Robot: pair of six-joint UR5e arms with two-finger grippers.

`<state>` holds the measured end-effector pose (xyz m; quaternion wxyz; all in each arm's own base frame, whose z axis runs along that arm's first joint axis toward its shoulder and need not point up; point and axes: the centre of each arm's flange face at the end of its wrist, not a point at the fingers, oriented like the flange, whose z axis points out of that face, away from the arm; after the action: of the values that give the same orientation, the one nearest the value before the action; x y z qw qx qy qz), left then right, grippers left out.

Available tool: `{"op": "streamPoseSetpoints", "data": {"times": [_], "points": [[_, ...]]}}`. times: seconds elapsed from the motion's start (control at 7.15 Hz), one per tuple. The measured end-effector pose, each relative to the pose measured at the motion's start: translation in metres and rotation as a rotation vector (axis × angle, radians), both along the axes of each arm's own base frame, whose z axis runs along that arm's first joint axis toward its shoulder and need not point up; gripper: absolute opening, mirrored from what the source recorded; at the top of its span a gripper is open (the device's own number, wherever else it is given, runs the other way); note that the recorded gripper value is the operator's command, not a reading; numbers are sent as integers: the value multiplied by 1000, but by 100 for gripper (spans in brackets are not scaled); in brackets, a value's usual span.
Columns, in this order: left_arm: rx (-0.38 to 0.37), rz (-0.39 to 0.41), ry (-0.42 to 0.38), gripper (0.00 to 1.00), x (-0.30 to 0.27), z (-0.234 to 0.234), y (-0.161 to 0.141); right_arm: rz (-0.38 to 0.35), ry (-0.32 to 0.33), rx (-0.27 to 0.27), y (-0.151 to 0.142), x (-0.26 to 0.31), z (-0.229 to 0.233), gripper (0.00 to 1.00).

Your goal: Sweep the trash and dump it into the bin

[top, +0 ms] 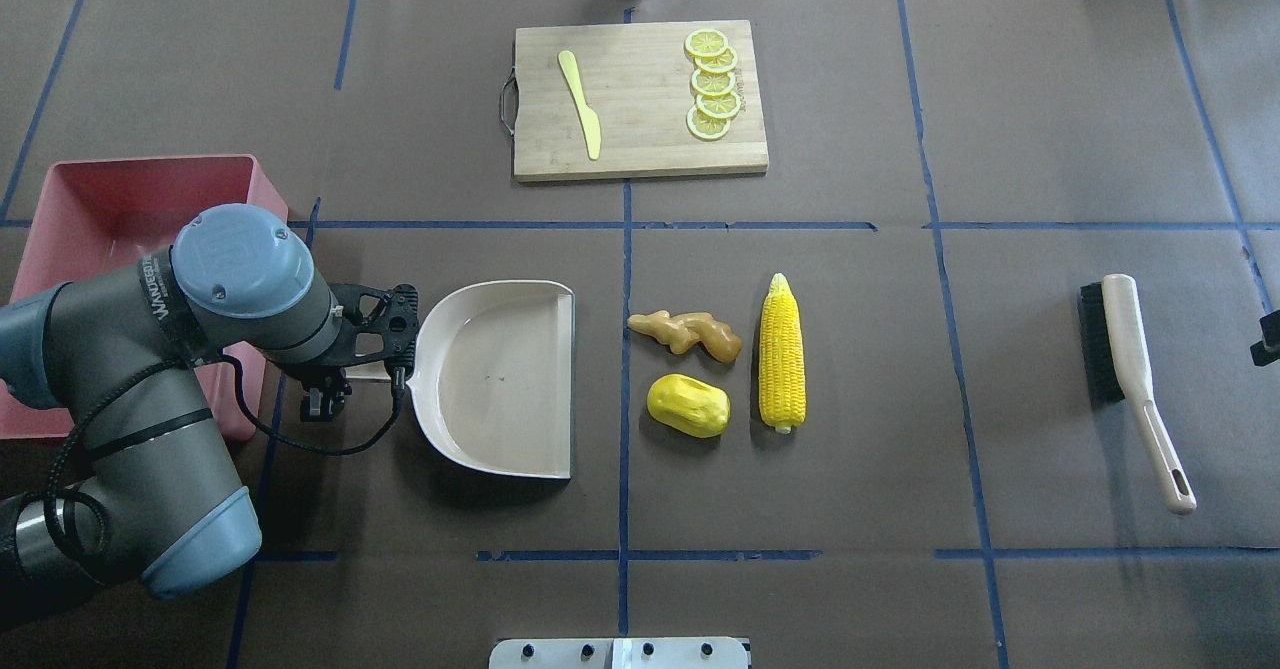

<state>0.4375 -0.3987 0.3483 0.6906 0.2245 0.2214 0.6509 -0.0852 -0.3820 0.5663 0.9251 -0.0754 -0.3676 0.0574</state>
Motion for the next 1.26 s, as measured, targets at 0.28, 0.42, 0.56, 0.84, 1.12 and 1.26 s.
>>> {"op": "streamPoseSetpoints", "data": {"times": [0.28, 0.42, 0.56, 0.84, 1.12, 1.26], "points": [[0, 0, 0, 0, 0, 0, 0, 22, -17, -4, 9, -38, -9, 100], [1, -1, 1, 1, 0, 0, 0, 34, -21, -11, 11, -62, -16, 100], [2, 0, 1, 1, 0, 0, 0, 26, -7, -18, 16, -85, -16, 100], [2, 0, 1, 2, 0, 0, 0, -14, 21, -18, 25, -114, -3, 100], [1, 0, 1, 3, 0, 0, 0, -46, 23, -17, 31, -128, 5, 99], [1, 0, 2, 3, 0, 0, 0, -58, 22, -17, 33, -133, 5, 99]]}}
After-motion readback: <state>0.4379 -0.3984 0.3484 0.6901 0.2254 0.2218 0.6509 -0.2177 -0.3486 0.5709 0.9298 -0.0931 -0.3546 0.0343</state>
